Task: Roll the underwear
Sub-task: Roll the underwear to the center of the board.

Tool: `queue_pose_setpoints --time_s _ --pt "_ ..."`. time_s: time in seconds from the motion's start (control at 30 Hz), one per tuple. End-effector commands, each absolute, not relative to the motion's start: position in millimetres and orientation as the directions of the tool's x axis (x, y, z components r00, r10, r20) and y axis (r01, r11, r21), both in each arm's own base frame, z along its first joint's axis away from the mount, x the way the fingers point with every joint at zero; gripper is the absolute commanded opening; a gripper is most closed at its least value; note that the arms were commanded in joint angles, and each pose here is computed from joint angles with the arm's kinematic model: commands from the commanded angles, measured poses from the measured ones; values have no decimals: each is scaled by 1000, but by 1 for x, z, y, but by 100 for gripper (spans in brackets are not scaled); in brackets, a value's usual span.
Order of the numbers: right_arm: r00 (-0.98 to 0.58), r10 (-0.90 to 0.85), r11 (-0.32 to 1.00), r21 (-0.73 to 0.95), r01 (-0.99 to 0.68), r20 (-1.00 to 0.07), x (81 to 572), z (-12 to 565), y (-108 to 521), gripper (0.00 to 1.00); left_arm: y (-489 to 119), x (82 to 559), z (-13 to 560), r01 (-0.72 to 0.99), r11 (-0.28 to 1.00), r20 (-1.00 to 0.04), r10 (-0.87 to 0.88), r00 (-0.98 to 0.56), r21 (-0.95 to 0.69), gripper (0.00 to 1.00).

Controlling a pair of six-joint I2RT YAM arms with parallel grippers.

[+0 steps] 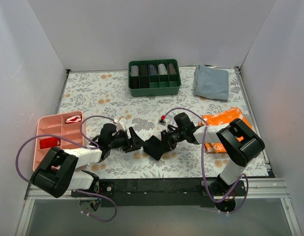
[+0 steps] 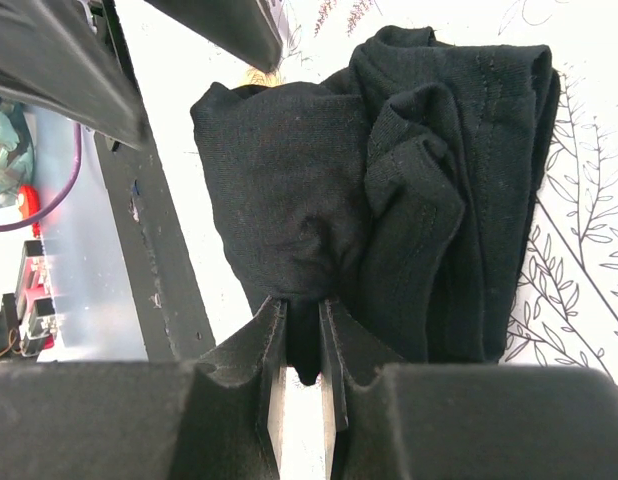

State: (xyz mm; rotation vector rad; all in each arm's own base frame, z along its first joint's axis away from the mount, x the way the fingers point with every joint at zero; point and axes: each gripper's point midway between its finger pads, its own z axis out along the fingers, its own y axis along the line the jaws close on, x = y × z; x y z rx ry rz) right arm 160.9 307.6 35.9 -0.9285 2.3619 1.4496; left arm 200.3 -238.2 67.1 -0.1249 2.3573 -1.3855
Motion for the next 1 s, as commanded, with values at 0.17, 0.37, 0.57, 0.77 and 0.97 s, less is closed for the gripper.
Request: queue_pose_setpoints --time_s 0.17,0.37,0.57,0.77,0.97 --pt "-808 -438 409 713 -569 -394 155 9 293 18 -251 201 53 136 505 -301 -261 -917 -852 65" --pt "-807 -439 409 711 -571 -396 155 9 292 18 -254 202 45 110 500 -280 -280 -918 -859 58" --pt "-801 -447 396 715 -576 -398 151 10 292 18 -253 206 41 89 520 -278 -298 -913 -850 43" --pt "-796 -448 382 719 -581 -406 150 12 292 21 -252 209 39 79 534 -276 -299 -913 -842 26" --pt "-775 -463 373 699 -610 -429 150 17 289 38 -257 212 38 76 549 -269 -280 -922 -833 7"
